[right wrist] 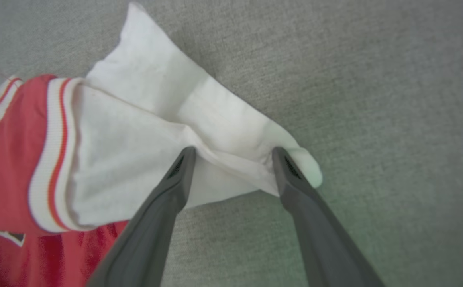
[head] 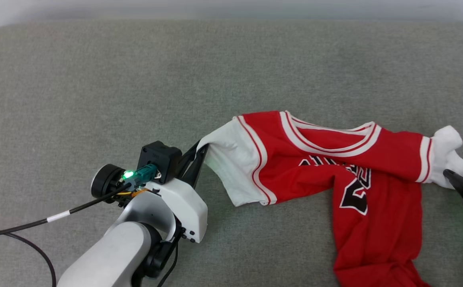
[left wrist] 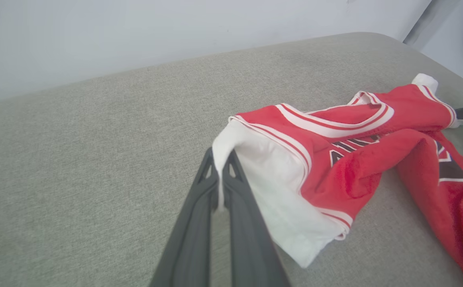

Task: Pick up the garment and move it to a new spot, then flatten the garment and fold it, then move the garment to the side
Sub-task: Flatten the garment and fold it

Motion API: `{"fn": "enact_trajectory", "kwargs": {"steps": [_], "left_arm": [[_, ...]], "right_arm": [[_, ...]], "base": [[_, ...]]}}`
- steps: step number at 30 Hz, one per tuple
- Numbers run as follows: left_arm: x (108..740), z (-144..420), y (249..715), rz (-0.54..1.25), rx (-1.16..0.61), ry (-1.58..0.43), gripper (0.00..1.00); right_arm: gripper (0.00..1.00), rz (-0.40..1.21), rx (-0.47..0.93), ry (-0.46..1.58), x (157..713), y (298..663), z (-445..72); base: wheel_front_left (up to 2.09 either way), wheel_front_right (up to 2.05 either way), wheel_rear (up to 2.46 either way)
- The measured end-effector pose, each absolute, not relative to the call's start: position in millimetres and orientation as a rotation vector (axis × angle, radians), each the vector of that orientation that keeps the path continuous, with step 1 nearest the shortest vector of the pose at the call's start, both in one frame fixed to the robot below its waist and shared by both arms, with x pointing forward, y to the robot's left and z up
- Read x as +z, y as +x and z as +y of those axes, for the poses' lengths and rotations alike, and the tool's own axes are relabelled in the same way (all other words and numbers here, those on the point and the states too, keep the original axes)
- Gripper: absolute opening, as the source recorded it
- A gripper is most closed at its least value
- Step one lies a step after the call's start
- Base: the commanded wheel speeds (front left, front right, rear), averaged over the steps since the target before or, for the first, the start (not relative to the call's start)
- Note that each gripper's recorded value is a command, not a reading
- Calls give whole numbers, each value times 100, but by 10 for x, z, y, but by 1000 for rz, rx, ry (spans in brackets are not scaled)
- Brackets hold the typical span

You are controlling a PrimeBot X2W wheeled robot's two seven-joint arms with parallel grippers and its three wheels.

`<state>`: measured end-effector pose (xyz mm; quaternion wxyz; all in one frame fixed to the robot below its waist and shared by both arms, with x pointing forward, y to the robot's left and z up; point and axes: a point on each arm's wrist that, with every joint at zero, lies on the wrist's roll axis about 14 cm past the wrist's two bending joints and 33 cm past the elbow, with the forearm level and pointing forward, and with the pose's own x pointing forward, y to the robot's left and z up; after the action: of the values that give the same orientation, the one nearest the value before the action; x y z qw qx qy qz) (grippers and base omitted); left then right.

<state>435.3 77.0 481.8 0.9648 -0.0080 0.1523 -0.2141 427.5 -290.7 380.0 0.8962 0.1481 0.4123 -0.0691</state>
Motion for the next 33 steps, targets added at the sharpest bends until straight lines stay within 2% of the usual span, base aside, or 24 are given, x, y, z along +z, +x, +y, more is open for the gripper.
{"fn": "enact_trajectory", "kwargs": {"steps": [5, 6, 7, 11, 14, 19, 24, 25, 28, 33], "left_arm": [[4696, 858, 4386, 334, -406, -22, 0], [4683, 872, 4386, 336, -402, -22, 0], [4679, 878, 4382, 336, -401, -23, 0], [4689, 919, 4369, 333, -388, -23, 0], [4773, 995, 4386, 302, -363, -17, 0], [5054, 1128, 4464, 217, -325, 3, 0], [5484, 1221, 4620, 103, -295, 30, 0], [5750, 1277, 4751, 38, -270, 19, 0], [5880, 1331, 4930, 18, -251, -27, 0], [6185, 1354, 5404, -43, -243, -62, 0]], "right_arm": [[100, 990, -122, 312, 3567, 4304, -2807], [53, 1011, -122, 318, 3547, 4301, -2805], [0, 1028, -120, 317, 3542, 4297, -2801], [0, 1048, -114, 313, 3575, 4255, -2784], [0, 988, -102, 263, 3737, 4306, -2788], [0, 759, -67, 185, 4385, 4563, -2796], [0, 598, -73, 121, 4959, 4633, -2890], [0, 526, -83, 97, 5236, 4683, -2936], [0, 456, -85, 81, 5474, 4806, -2937], [0, 297, -73, 46, 5959, 5242, -2868]], "base": [[0, 0, 0], [0, 0, 0], [0, 0, 0], [0, 0, 0], [0, 0, 0], [0, 0, 0], [0, 0, 0], [0, 0, 0], [0, 0, 0], [0, 0, 0]]}}
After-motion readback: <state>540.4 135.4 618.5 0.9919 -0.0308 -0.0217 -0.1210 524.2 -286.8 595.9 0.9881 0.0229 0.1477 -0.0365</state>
